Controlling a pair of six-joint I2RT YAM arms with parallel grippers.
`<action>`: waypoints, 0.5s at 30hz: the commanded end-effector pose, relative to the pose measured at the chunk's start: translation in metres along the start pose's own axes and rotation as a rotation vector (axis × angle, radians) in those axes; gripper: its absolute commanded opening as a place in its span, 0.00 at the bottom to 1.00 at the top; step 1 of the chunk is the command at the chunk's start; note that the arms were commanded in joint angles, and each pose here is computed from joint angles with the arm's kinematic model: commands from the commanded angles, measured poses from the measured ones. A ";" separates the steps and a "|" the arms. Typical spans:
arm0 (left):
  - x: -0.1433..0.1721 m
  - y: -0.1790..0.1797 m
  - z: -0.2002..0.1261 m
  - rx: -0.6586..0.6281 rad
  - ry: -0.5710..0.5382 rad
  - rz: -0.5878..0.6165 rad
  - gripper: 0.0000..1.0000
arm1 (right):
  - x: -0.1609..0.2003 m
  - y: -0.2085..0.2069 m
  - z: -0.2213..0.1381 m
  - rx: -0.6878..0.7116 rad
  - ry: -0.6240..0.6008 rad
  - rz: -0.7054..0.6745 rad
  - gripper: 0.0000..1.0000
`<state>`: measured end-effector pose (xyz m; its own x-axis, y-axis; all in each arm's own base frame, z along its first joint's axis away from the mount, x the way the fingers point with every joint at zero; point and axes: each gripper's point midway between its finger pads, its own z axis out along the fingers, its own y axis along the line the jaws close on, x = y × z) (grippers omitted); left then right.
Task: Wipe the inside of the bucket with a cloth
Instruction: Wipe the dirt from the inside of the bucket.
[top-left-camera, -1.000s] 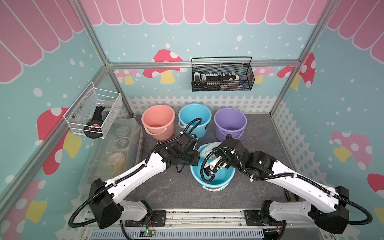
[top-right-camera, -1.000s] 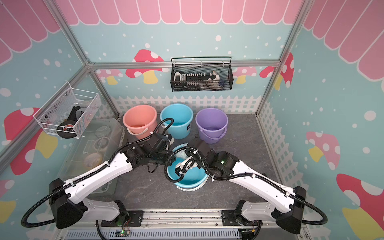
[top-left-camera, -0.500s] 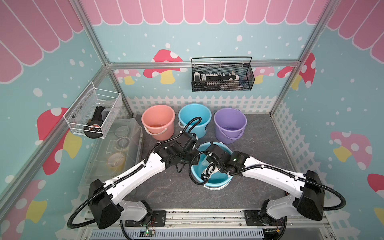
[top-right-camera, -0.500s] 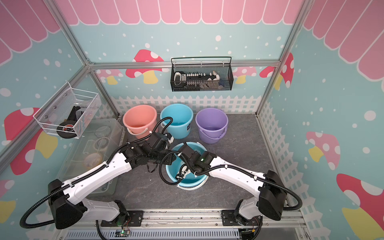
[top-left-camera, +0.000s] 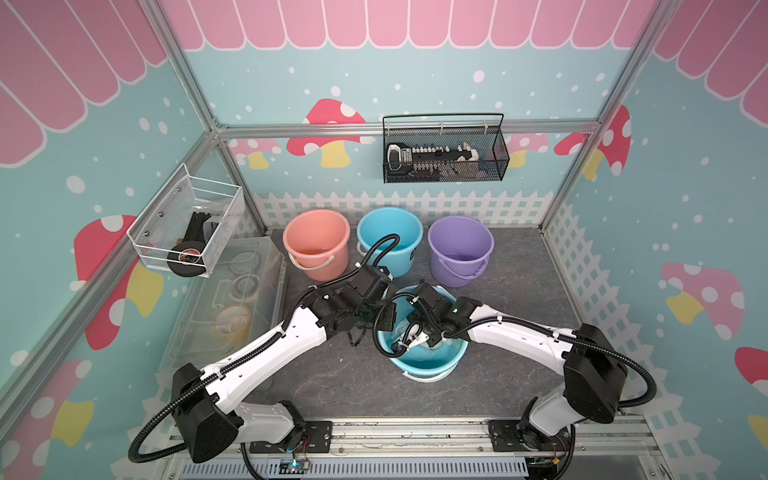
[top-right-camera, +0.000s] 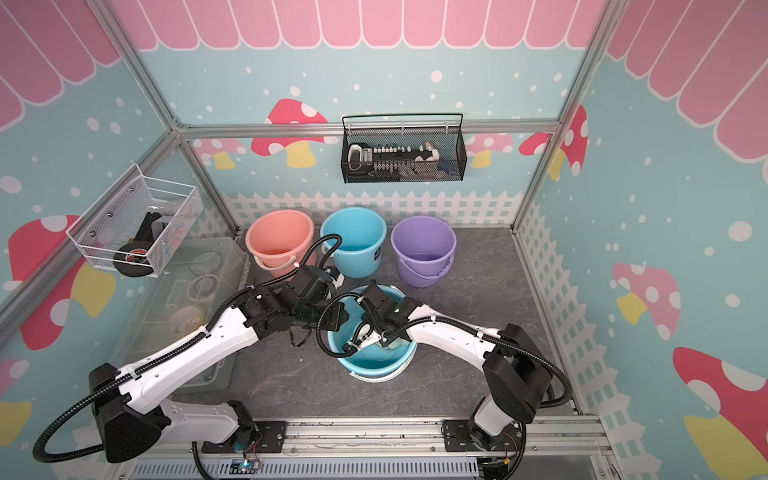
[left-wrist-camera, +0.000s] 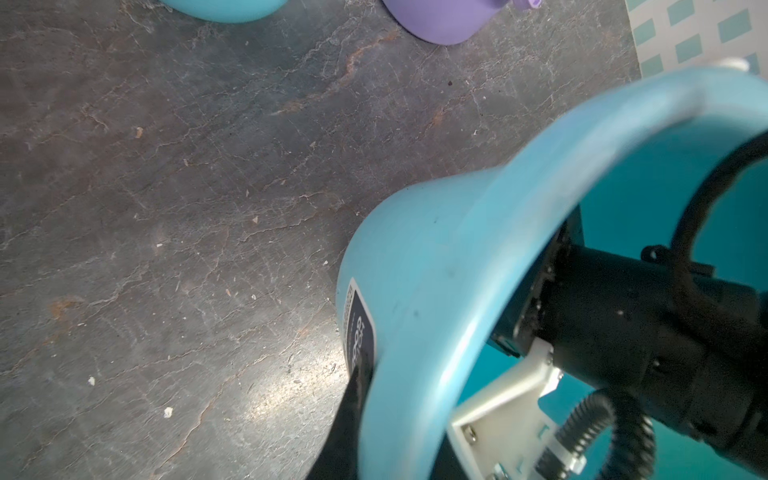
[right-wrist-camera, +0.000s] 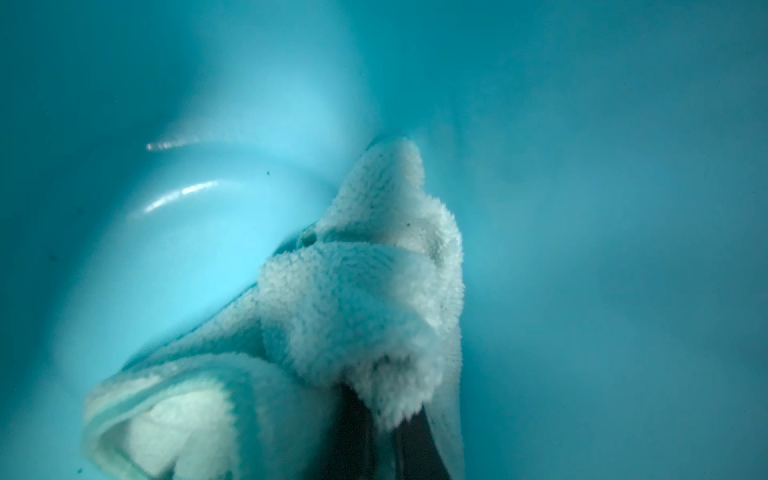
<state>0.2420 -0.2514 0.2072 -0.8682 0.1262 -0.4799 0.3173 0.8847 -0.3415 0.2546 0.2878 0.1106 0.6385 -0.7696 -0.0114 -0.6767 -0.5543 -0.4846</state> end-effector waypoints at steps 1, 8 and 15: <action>-0.019 -0.007 -0.011 0.033 -0.093 -0.028 0.00 | -0.009 0.000 -0.022 -0.037 -0.055 0.080 0.00; -0.017 0.002 -0.002 -0.013 -0.085 -0.026 0.00 | 0.002 0.001 -0.088 -0.052 0.010 0.128 0.00; -0.018 0.002 0.004 -0.021 -0.074 -0.023 0.00 | 0.000 0.007 -0.147 -0.082 0.018 0.193 0.00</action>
<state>0.2514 -0.2508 0.2079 -0.8535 0.1039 -0.5107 0.3038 0.8954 -0.3255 0.2182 0.2592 0.2291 0.5394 -0.8384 -0.0786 -0.7543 -0.4396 -0.4876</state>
